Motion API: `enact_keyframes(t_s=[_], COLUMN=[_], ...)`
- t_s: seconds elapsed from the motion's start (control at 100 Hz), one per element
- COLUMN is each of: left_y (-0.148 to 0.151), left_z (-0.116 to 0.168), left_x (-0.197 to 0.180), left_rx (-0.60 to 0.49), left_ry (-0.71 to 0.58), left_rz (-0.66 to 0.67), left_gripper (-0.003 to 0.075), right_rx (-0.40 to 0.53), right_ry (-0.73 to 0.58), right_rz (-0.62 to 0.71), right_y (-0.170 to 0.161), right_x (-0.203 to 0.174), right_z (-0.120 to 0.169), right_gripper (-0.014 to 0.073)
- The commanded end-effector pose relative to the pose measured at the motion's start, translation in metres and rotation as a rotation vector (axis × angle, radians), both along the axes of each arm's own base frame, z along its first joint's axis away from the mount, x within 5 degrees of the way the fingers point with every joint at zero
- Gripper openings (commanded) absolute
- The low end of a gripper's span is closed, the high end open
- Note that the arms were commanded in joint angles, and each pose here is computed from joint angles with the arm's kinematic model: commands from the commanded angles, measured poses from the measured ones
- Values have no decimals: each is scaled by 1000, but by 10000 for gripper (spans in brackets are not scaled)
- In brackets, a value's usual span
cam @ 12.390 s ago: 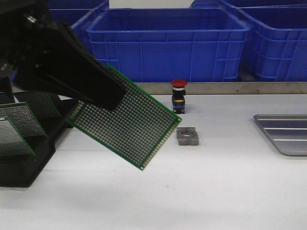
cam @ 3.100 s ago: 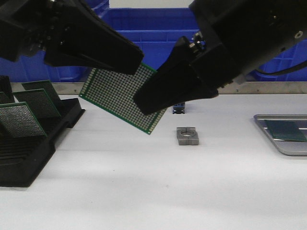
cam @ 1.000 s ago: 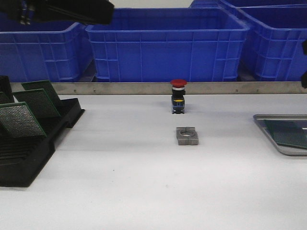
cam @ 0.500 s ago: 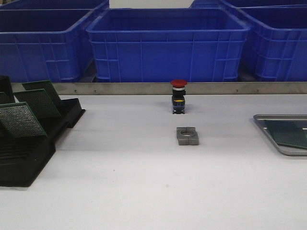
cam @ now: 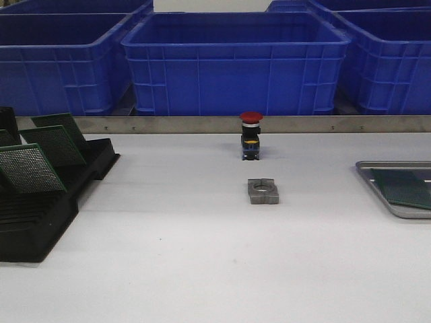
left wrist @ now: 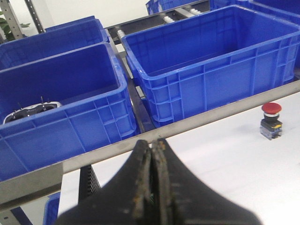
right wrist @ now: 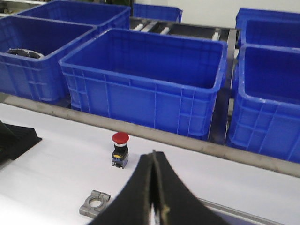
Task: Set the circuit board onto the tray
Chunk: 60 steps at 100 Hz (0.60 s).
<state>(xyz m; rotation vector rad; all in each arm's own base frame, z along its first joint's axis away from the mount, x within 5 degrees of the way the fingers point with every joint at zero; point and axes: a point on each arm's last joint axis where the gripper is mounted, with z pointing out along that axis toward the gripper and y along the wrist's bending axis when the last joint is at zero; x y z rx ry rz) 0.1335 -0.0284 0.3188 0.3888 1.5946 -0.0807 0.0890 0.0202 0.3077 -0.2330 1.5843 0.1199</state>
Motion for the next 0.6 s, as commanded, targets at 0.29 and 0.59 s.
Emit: enact_keyframes(t_s=[0.29, 0.59], left_y=[2, 3], left_z=[-30, -39], left_x=[-55, -72], left_rx=[-67, -69], left_ry=[-128, -196], left_rz=[-1, -1], left_gripper=[-20, -20], right_rx=[-23, -38], right_ry=[-213, -220], right_rz=[6, 65], right_y=[10, 16], right_x=[-49, -55], right_z=[-21, -27], right_gripper=[-61, -61])
